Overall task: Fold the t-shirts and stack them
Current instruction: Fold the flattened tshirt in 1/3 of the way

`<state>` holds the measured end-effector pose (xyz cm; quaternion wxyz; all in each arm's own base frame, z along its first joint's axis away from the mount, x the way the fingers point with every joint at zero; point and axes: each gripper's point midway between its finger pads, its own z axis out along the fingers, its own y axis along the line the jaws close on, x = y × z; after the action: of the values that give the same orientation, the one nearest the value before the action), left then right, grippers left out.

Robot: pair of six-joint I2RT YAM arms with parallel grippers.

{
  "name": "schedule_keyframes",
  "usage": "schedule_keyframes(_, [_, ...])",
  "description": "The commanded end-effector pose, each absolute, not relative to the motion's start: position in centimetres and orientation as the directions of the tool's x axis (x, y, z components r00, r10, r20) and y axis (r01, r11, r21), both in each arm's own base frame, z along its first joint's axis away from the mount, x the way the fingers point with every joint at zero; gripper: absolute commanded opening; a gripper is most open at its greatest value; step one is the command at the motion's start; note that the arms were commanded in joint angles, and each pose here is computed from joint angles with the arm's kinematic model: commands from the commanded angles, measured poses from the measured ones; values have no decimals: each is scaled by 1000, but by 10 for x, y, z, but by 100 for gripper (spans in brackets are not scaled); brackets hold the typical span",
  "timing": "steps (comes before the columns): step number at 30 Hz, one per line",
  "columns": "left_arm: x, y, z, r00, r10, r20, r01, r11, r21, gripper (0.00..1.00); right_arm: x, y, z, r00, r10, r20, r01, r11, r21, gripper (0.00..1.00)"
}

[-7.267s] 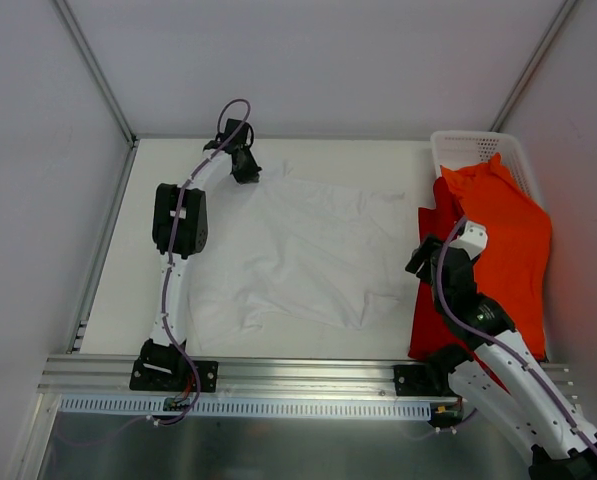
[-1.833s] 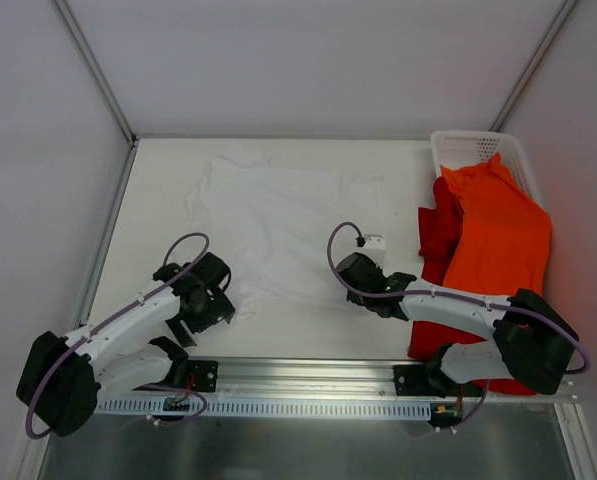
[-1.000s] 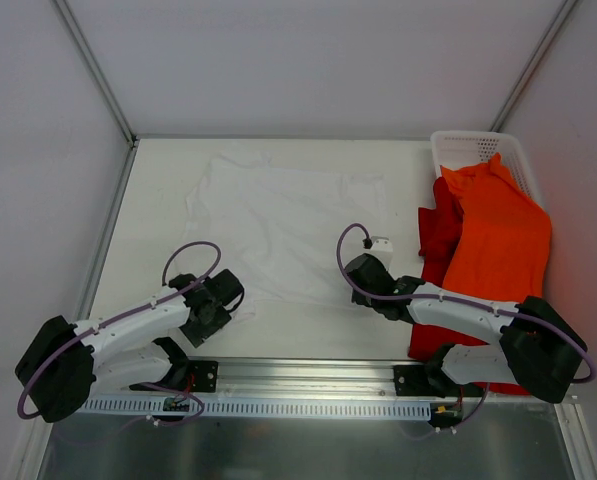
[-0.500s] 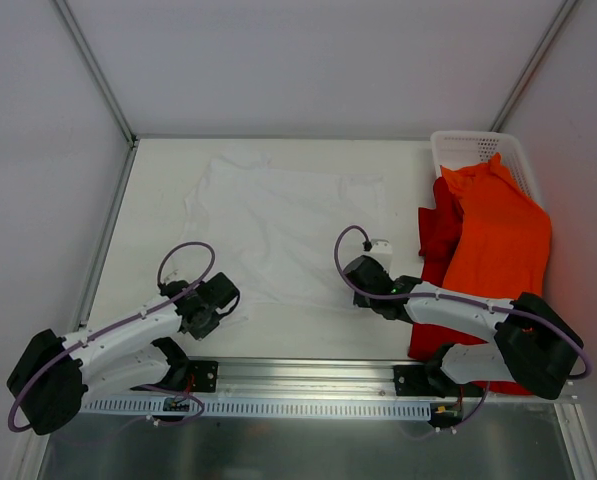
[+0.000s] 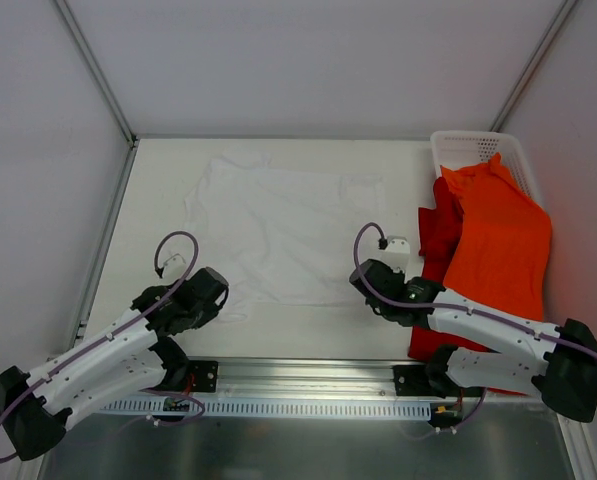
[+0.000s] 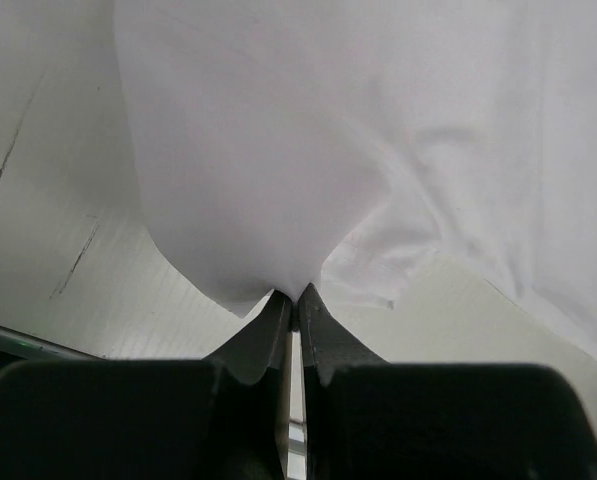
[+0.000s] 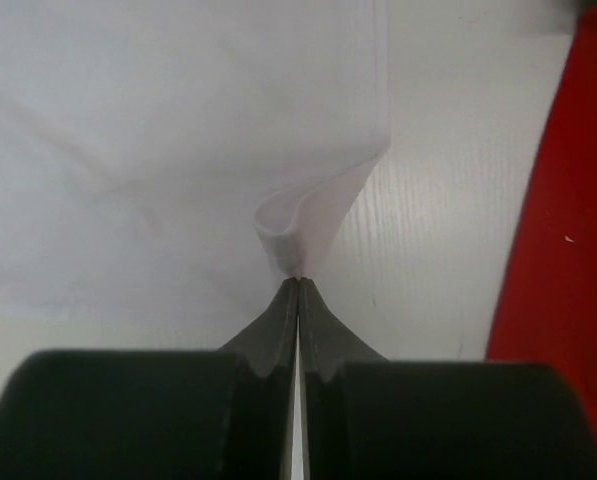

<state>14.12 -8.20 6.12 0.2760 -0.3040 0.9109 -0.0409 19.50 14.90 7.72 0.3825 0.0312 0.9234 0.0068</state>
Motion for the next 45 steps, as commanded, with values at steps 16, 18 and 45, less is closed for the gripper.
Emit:
schedule_keyframes(16, [197, -79, 137, -547, -440, -712, -423, 879, -218, 0, 205, 112, 135, -587, 50, -808, 209, 974, -91, 0])
schedule_keyframes(18, [206, -84, 142, -546, -423, -723, -419, 885, -201, 0, 210, 116, 132, -594, 20, -804, 209, 969, -130, 0])
schedule_keyframes(45, [332, -126, 135, -531, -296, -793, -410, 910, -65, 0, 303, 124, 98, -668, -57, -742, 271, 910, -315, 0])
